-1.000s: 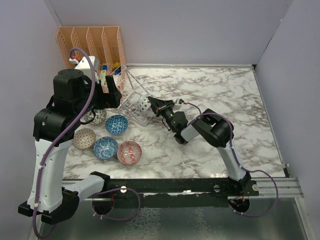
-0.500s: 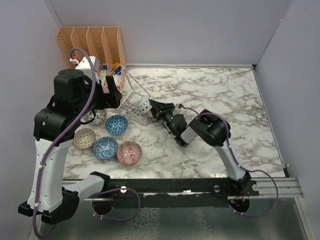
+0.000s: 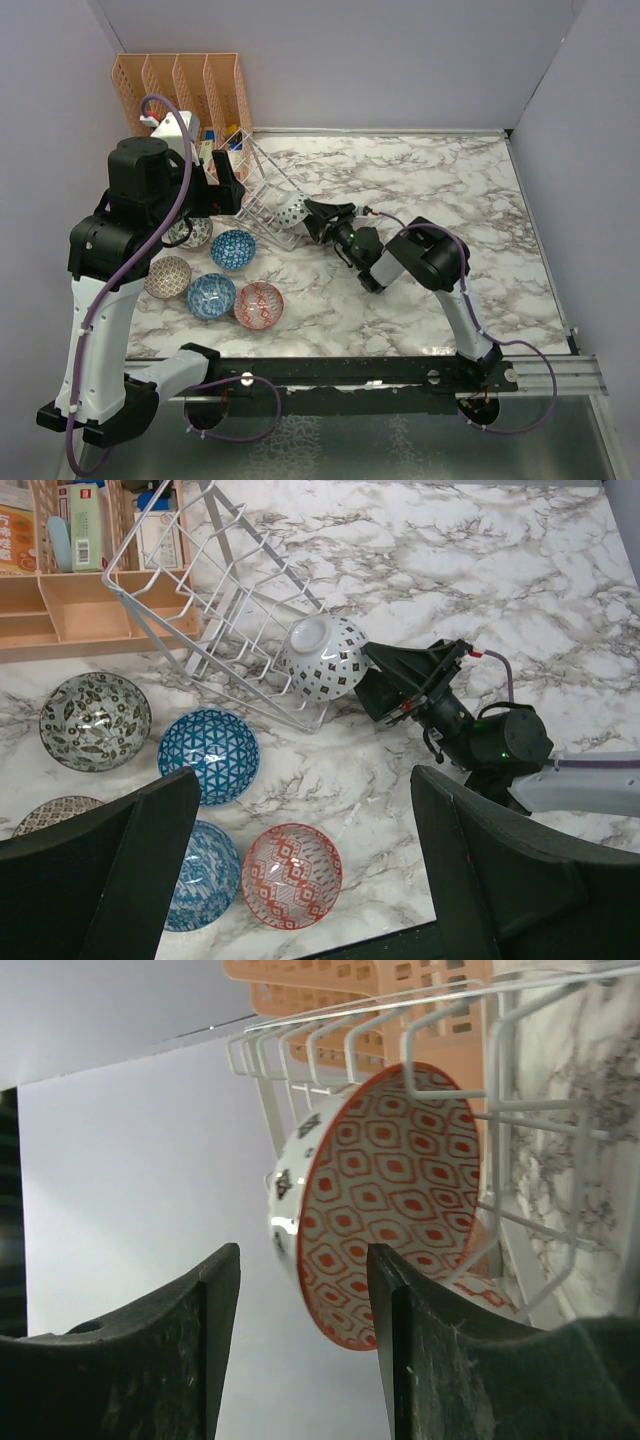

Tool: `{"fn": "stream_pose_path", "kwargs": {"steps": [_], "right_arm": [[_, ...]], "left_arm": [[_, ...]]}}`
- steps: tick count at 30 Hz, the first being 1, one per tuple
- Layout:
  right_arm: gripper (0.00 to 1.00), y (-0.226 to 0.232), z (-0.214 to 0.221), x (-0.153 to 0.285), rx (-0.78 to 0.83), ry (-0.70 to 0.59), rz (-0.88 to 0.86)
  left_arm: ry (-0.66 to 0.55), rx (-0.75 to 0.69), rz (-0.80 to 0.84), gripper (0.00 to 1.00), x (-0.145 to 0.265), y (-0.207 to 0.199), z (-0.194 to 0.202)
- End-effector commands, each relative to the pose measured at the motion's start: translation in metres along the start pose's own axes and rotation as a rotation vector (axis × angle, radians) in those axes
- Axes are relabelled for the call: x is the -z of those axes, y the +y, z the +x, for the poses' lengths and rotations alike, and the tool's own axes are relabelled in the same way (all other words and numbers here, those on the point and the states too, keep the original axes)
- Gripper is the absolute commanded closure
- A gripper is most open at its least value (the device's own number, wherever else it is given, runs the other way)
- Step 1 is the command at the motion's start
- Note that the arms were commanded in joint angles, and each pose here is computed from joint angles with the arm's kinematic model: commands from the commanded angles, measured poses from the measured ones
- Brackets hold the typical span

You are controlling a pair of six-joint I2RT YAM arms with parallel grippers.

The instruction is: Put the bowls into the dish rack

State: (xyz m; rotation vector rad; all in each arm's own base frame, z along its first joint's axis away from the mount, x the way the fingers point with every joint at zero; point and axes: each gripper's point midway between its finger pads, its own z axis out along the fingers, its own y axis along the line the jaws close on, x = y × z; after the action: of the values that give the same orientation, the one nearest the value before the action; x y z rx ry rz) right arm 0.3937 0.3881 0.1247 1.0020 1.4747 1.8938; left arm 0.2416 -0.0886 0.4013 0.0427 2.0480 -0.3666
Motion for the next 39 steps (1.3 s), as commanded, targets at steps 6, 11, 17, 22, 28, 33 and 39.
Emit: {"fn": "stream_pose_path", "kwargs": {"steps": [6,11,17,22,28,33,39], "right_arm": [[0.43,0.079,0.032,-0.008,0.075,0.179,-0.2],[0.43,0.077,0.04,-0.013,0.086,0.217,-0.169],[0.4,0.073,0.042,-0.009,0.094,0.233,-0.116],[0.38,0.064,0.042,-0.003,0.079,0.244,-0.087],[0.38,0.054,0.041,-0.002,0.071,0.261,-0.067],[0.38,0.044,0.041,-0.005,0.052,0.294,-0.094],[0.38,0.031,0.039,-0.006,0.037,0.299,-0.064]], "left_arm": [[-0.046,0.012,0.023,0.11,0.001,-0.006,-0.012],[-0.053,0.012,0.014,0.1,0.002,-0.004,-0.013],[-0.054,0.024,0.007,0.08,0.002,-0.003,-0.011],[-0.058,0.027,0.009,0.07,0.001,-0.004,-0.013],[-0.051,0.029,0.007,0.07,0.001,-0.004,-0.013],[-0.049,0.036,0.007,0.07,0.001,-0.004,-0.012],[-0.049,0.046,0.007,0.07,0.001,-0.004,-0.013]]}}
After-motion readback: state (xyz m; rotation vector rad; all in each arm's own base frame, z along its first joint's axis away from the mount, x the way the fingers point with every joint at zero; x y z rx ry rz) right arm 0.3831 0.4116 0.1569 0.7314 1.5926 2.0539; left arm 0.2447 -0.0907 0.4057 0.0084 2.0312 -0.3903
